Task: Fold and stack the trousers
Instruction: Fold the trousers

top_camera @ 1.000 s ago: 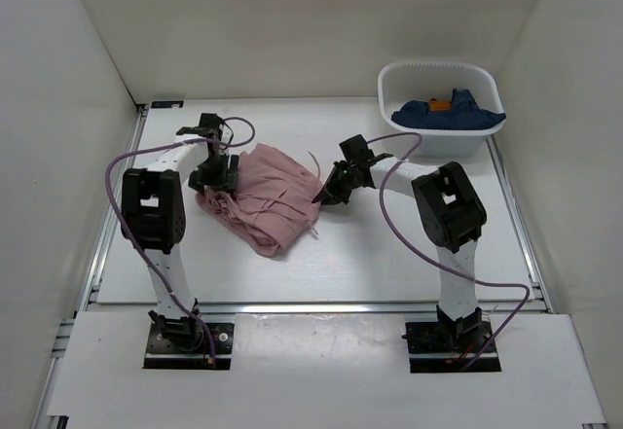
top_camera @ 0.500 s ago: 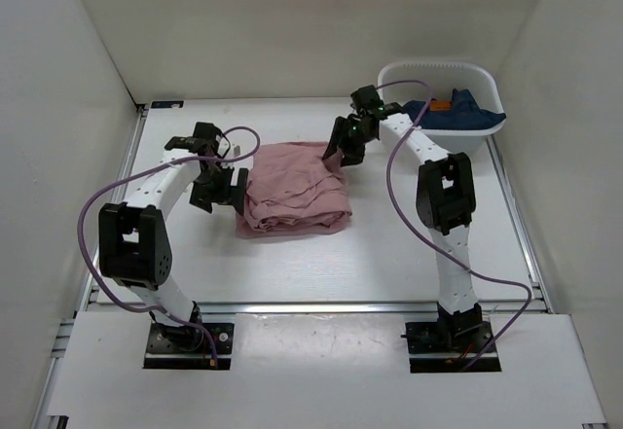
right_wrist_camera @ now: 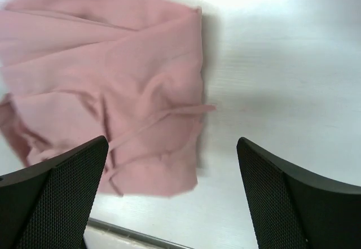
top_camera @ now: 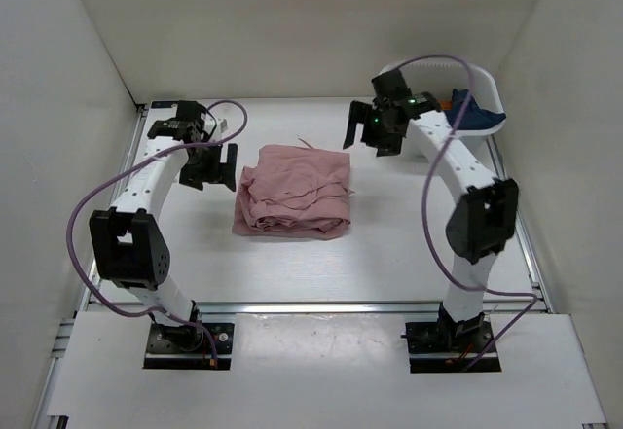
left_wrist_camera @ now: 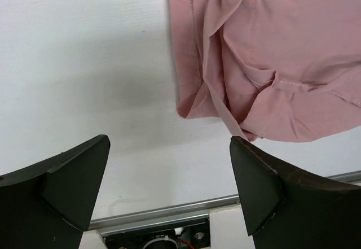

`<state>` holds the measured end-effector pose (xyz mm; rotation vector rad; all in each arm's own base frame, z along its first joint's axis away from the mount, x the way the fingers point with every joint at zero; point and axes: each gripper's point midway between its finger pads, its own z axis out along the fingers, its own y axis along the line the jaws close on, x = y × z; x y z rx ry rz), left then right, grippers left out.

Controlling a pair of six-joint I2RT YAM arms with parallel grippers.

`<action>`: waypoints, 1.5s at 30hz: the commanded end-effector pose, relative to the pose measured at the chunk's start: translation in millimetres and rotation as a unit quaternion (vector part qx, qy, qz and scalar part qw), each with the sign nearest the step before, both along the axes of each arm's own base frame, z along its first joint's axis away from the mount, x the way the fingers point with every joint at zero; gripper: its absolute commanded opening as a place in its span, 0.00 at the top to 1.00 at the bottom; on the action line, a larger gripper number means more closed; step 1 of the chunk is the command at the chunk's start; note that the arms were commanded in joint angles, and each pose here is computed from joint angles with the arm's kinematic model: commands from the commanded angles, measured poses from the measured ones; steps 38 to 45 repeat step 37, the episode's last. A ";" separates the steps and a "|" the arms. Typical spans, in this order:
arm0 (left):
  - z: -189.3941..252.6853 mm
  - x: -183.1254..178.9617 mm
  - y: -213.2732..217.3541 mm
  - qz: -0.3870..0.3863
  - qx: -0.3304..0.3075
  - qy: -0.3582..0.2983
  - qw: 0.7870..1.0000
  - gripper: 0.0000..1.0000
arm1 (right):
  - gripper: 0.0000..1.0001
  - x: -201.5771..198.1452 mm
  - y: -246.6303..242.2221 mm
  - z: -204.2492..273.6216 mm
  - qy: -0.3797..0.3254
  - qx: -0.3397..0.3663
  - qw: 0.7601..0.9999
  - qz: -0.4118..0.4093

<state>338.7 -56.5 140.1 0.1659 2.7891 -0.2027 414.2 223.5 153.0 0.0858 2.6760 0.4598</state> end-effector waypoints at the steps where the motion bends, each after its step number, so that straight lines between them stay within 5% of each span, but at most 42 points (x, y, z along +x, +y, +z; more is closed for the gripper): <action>1: 45.7 2.0 18.3 0.023 0.012 -0.068 0.997 0.00 | 0.01 -14.8 -39.8 74.9 -0.082 -0.052 0.995 -0.005; 10: 85.2 -15.7 166.7 0.239 0.143 -0.184 0.943 0.00 | 0.01 -114.7 -129.8 87.3 -0.080 -0.140 0.984 -0.073; 19: 79.7 -58.0 174.1 0.266 0.162 -0.190 0.931 0.00 | 0.01 -123.2 -172.8 86.2 -0.092 -0.163 0.975 -0.124; 45: 86.9 -67.2 187.5 0.291 0.160 -0.200 0.922 0.00 | 0.01 -98.7 -174.4 106.0 -0.139 -0.179 0.968 -0.109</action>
